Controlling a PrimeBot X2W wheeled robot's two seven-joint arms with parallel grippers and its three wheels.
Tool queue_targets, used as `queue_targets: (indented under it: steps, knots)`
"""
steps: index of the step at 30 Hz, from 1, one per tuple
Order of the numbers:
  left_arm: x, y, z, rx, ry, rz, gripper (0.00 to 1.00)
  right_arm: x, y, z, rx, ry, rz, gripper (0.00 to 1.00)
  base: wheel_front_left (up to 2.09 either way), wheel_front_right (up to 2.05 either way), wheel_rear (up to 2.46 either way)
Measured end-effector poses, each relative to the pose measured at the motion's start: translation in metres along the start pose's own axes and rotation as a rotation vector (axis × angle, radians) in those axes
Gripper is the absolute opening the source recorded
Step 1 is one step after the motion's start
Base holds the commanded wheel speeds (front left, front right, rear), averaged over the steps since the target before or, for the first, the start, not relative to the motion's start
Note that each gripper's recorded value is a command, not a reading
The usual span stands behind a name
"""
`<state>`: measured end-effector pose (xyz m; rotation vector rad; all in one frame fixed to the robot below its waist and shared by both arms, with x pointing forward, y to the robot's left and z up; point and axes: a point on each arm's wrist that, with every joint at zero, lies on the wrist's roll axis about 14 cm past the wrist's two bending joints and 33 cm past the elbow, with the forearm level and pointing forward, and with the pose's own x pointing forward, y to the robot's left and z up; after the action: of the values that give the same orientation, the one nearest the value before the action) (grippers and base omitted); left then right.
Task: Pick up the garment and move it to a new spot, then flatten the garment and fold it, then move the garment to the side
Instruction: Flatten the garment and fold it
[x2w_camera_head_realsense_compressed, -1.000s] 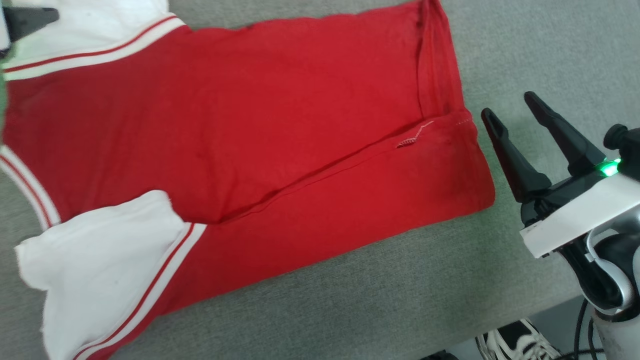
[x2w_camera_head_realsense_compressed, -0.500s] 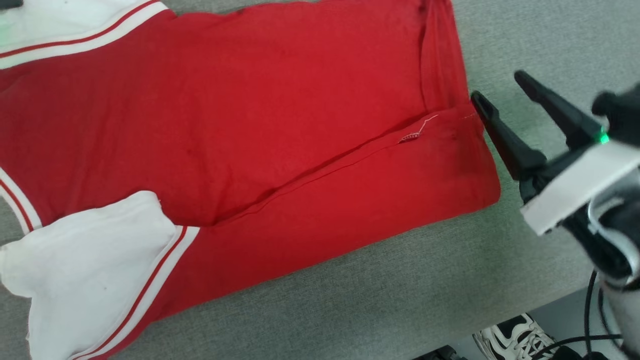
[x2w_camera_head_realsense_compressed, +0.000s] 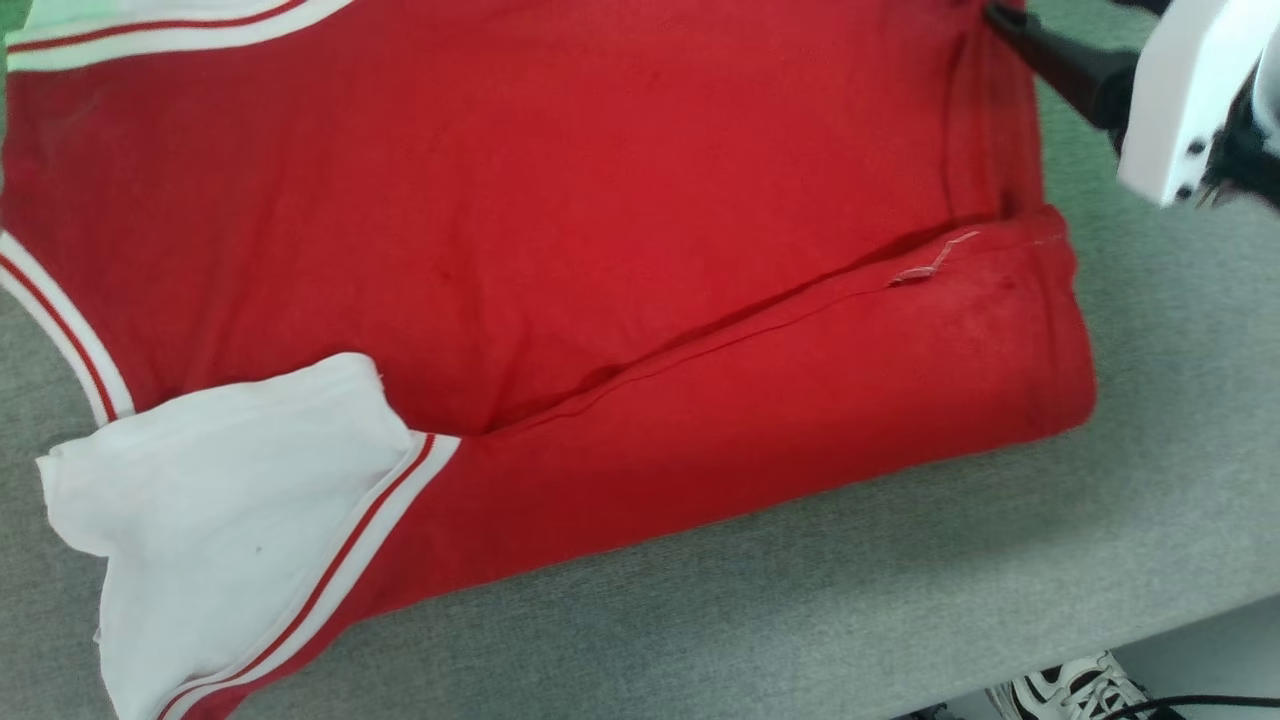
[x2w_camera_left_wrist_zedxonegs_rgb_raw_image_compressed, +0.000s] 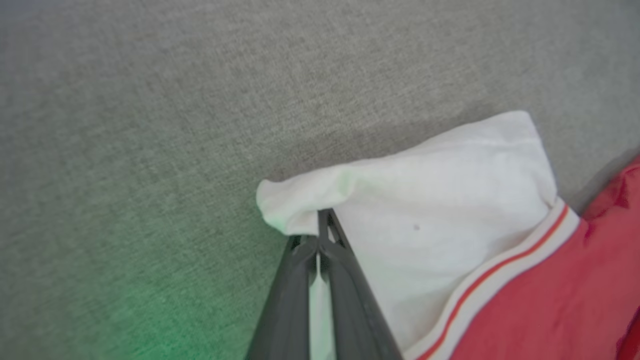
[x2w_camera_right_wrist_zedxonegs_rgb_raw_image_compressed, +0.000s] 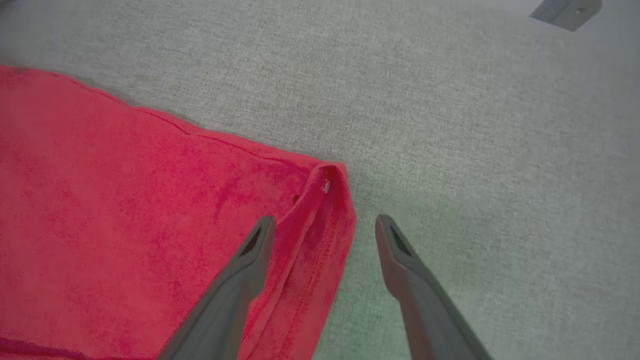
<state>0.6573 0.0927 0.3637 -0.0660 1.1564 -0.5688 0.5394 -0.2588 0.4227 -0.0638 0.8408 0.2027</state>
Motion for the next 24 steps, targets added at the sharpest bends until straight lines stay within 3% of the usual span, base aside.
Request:
queue_targets:
  steps: [9,10,11,12,13,18,24]
  knots:
    - [0.002,0.002,0.000,0.008,-0.020,-0.013,0.00,0.034,0.005,-0.017,-0.003,0.211,0.029,1.00,0.00,0.00,0.00]
    - [0.002,0.002,0.000,0.006,-0.022,-0.014,0.00,0.035,0.006,-0.017,0.001,0.217,0.037,0.94,0.00,0.00,0.00]
    - [0.002,0.002,-0.001,0.005,-0.023,-0.015,0.00,0.035,0.009,-0.018,0.001,0.222,0.047,0.41,0.00,0.00,0.00]
    - [0.002,0.003,0.000,0.005,-0.030,-0.014,0.00,0.036,0.010,-0.018,0.001,0.222,0.056,0.25,0.00,0.00,0.00]
    - [0.001,0.002,0.001,0.004,-0.037,-0.015,0.00,0.036,0.011,-0.016,0.006,0.214,0.062,0.00,0.00,0.00,0.00]
    - [-0.006,-0.009,0.004,-0.031,-0.108,-0.062,0.00,0.035,0.012,0.000,0.007,0.113,0.068,0.00,0.00,0.00,0.00]
    - [-0.037,-0.051,0.000,-0.007,-0.213,-0.176,0.00,0.011,0.006,0.014,0.013,0.017,0.060,0.00,0.00,0.00,0.00]
